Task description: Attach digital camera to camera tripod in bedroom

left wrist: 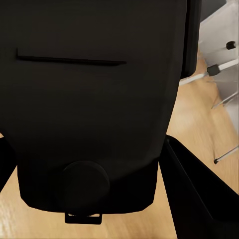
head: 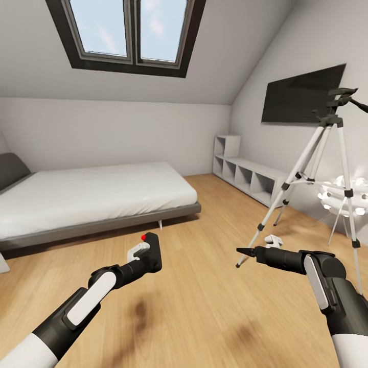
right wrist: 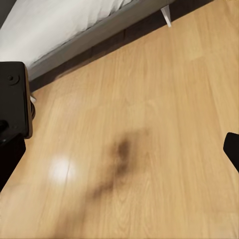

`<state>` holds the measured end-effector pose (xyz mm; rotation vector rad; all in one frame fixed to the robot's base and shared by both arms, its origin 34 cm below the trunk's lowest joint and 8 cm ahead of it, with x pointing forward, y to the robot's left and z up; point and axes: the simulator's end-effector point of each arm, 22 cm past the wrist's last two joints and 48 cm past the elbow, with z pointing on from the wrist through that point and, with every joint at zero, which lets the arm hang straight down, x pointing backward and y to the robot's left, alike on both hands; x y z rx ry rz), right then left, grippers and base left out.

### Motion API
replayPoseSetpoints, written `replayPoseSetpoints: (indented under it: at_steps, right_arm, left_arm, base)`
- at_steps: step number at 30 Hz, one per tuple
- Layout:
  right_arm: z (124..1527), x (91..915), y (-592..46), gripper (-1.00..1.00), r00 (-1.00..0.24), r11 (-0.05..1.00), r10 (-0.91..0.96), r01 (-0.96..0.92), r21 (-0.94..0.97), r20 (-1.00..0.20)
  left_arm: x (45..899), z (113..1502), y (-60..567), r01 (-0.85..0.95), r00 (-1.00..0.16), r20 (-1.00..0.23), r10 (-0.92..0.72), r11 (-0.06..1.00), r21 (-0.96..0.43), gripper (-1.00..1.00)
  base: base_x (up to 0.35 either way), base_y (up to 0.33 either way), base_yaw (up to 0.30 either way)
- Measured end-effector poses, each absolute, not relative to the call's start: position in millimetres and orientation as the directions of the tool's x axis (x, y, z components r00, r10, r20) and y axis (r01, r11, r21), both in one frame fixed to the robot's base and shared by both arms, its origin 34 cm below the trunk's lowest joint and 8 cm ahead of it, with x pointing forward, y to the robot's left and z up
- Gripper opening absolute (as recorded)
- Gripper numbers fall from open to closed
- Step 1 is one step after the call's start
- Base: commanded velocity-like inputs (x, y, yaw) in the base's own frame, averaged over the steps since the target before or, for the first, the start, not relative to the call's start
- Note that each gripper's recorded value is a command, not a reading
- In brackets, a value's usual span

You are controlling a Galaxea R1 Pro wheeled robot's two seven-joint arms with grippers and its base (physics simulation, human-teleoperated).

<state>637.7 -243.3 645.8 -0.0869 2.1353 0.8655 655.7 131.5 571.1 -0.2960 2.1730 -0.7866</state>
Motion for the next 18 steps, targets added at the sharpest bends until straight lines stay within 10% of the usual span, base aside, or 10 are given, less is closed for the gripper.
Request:
replayPoseSetpoints:
  at_steps: [18]
  right_arm:
    - [685.8,648.0,-243.2,1.0,-0.669,0.762,0.22,-0.336,0.553,-0.71]
  left_arm:
    - [664.9,617.7,123.1,0.082,-0.664,-0.596,-0.451,0.749,-0.658,-1.0]
  base:
    - [0.0,0.0,0.0]
